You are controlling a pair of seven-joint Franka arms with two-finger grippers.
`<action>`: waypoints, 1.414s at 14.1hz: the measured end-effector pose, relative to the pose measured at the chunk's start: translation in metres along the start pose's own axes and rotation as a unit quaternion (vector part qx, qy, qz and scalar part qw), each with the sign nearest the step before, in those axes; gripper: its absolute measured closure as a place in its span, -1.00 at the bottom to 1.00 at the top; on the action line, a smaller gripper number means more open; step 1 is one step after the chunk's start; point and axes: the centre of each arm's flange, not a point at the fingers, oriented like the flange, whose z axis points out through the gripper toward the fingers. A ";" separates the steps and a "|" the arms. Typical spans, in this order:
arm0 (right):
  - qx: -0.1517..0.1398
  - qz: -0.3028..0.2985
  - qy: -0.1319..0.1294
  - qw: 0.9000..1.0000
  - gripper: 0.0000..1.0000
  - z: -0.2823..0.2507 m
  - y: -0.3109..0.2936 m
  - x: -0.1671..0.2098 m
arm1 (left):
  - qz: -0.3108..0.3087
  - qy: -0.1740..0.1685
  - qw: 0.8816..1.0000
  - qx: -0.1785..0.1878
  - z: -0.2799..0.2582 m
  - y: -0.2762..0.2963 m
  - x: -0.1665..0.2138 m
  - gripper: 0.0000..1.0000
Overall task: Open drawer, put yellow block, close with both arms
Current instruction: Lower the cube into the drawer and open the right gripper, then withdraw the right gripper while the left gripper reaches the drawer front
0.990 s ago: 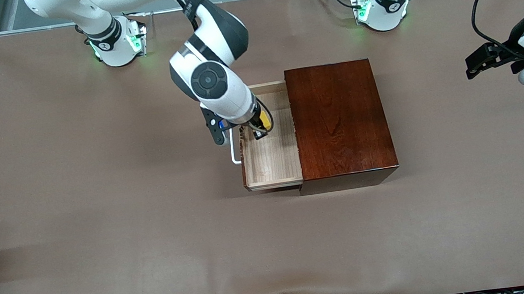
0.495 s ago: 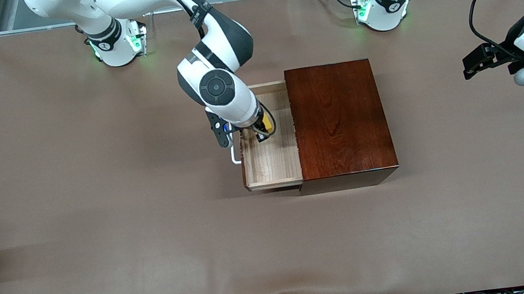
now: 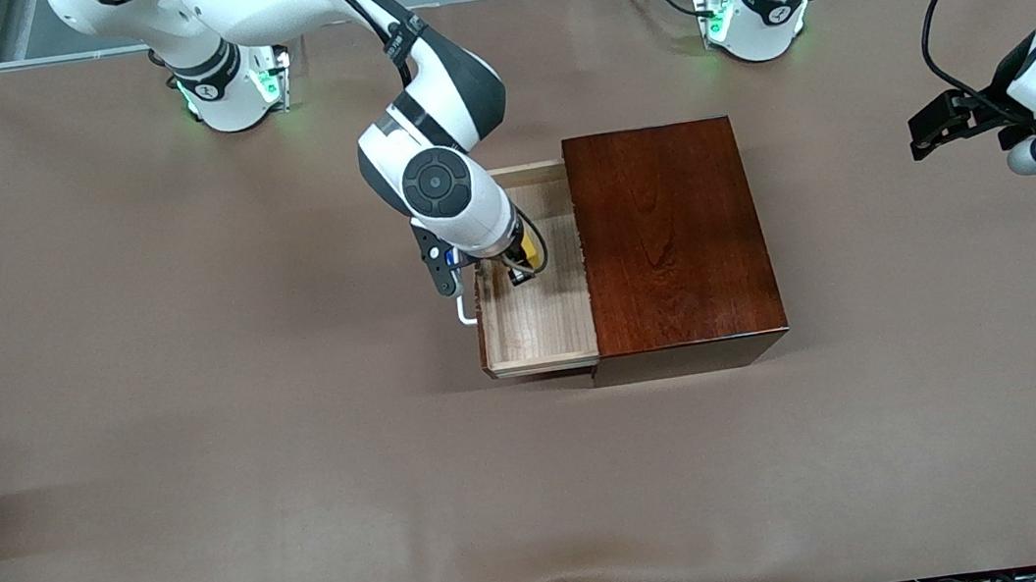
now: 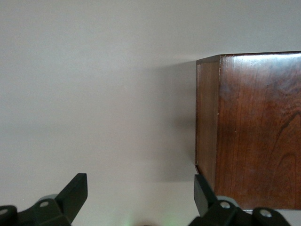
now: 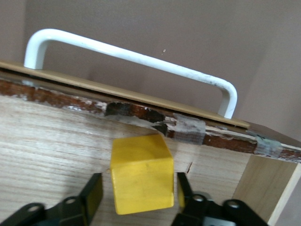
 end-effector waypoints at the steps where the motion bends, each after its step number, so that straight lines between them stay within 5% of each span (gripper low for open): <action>1: -0.001 0.000 0.000 1.000 -0.81 -0.003 0.000 0.000 | -0.004 -0.001 1.000 0.000 0.001 0.003 0.001 -1.00; 2: -0.003 -0.001 0.001 1.000 -0.98 -0.008 -0.001 -0.001 | -0.011 -0.001 1.000 0.000 0.003 0.009 0.002 -1.00; 7: -0.042 0.007 0.011 0.999 -1.00 -0.071 -0.009 0.015 | -0.080 0.009 0.997 0.001 0.018 0.074 0.012 -1.00; 11: -0.018 0.025 -0.001 1.000 -1.00 -0.137 -0.028 0.061 | -0.141 0.010 0.990 0.000 0.027 0.139 0.020 -1.00; 13: 0.004 -0.012 -0.010 1.000 -1.00 -0.176 -0.031 0.090 | -0.178 0.014 0.984 -0.002 0.026 0.166 0.019 -1.00; 17: -0.022 -0.105 0.026 0.994 -1.00 -0.218 -0.014 0.136 | -0.256 0.024 0.966 -0.032 0.003 0.190 0.012 -1.00; 20: -0.008 -0.142 0.026 0.990 -1.00 -0.254 -0.014 0.194 | -0.322 0.023 0.945 -0.050 0.016 0.241 0.005 -1.00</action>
